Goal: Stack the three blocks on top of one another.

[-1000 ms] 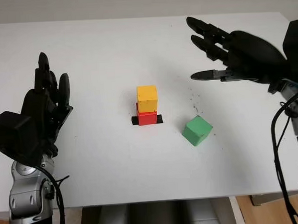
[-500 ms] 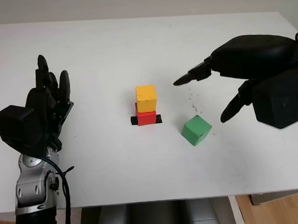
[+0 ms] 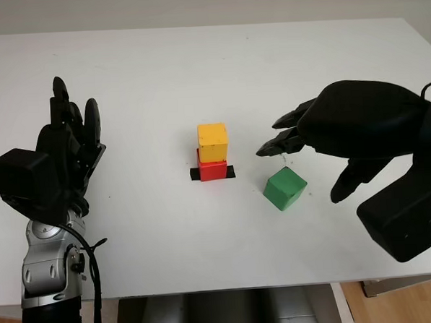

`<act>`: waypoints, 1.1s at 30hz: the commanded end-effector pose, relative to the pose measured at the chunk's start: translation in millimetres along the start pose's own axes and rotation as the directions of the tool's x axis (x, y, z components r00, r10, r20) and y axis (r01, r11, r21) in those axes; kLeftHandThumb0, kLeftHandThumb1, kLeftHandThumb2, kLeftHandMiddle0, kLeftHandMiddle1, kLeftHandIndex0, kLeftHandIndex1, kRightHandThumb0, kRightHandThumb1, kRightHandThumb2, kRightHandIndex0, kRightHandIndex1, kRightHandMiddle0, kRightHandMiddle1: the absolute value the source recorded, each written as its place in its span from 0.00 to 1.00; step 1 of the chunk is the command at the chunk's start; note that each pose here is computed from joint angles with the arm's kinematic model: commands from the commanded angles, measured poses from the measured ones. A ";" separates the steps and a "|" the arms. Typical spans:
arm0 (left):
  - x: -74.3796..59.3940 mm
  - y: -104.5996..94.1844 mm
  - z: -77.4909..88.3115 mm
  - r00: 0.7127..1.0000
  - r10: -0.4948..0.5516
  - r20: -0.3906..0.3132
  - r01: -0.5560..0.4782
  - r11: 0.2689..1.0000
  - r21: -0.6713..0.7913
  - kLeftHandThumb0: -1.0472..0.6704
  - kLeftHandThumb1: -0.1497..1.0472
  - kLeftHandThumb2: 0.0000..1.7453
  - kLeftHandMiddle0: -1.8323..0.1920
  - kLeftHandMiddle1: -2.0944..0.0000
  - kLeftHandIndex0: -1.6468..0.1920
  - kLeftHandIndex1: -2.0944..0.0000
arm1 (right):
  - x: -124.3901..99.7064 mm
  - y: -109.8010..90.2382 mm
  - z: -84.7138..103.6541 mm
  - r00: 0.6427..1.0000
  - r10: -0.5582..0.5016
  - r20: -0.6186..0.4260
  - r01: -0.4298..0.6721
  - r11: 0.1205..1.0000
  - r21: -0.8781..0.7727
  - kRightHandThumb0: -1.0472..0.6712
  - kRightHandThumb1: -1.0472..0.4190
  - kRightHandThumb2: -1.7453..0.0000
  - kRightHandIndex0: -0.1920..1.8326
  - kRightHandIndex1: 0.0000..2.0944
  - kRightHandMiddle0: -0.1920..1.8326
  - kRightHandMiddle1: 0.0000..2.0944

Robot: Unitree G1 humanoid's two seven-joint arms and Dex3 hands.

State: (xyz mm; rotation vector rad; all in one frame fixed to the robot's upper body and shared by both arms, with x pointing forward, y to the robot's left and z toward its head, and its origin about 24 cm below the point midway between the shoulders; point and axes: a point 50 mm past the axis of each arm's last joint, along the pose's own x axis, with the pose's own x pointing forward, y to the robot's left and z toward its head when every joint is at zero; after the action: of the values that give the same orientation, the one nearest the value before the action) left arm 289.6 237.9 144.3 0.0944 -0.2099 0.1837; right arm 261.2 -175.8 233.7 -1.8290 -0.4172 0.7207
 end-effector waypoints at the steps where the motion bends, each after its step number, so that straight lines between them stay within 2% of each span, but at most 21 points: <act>1: -0.1 -1.1 4.6 1.000 -0.013 0.026 0.013 1.000 0.010 0.19 1.00 0.31 1.00 1.00 1.00 1.00 | 2.2 9.8 0.2 1.000 -0.025 -0.012 0.025 1.000 0.009 0.21 0.26 0.97 0.33 0.03 0.37 0.03; 5: -1.1 -3.3 4.6 0.999 -0.023 0.028 0.023 1.000 0.010 0.19 1.00 0.30 1.00 1.00 1.00 1.00 | 6.8 25.2 -0.4 0.996 -0.086 -0.034 0.087 0.996 0.026 0.20 0.27 0.97 0.35 0.04 0.40 0.04; 13: -2.0 -9.4 2.0 0.999 -0.037 0.019 0.037 0.999 0.019 0.19 1.00 0.29 1.00 1.00 1.00 0.99 | 15.5 47.4 -2.1 0.980 -0.167 -0.106 0.178 0.978 0.106 0.25 0.26 0.97 0.33 0.02 0.40 0.03; 23: -3.0 -12.0 1.2 0.999 -0.046 0.020 0.045 0.997 0.057 0.19 1.00 0.31 1.00 1.00 1.00 0.99 | 18.2 55.8 -3.5 0.982 -0.135 -0.136 0.151 0.981 0.121 0.26 0.23 0.97 0.33 0.02 0.40 0.03; 33: -5.5 -10.7 -0.2 0.999 -0.053 0.009 0.053 0.998 0.042 0.18 1.00 0.29 1.00 1.00 1.00 1.00 | 20.6 59.4 -5.3 0.985 -0.122 -0.126 0.140 0.978 0.151 0.29 0.25 0.97 0.34 0.03 0.45 0.04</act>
State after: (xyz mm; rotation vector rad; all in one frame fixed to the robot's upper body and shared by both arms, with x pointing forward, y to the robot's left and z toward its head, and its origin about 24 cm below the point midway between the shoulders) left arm 289.0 226.0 138.5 0.1436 -0.1961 0.1378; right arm 277.0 -190.1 175.6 -1.6759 -0.3841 0.5304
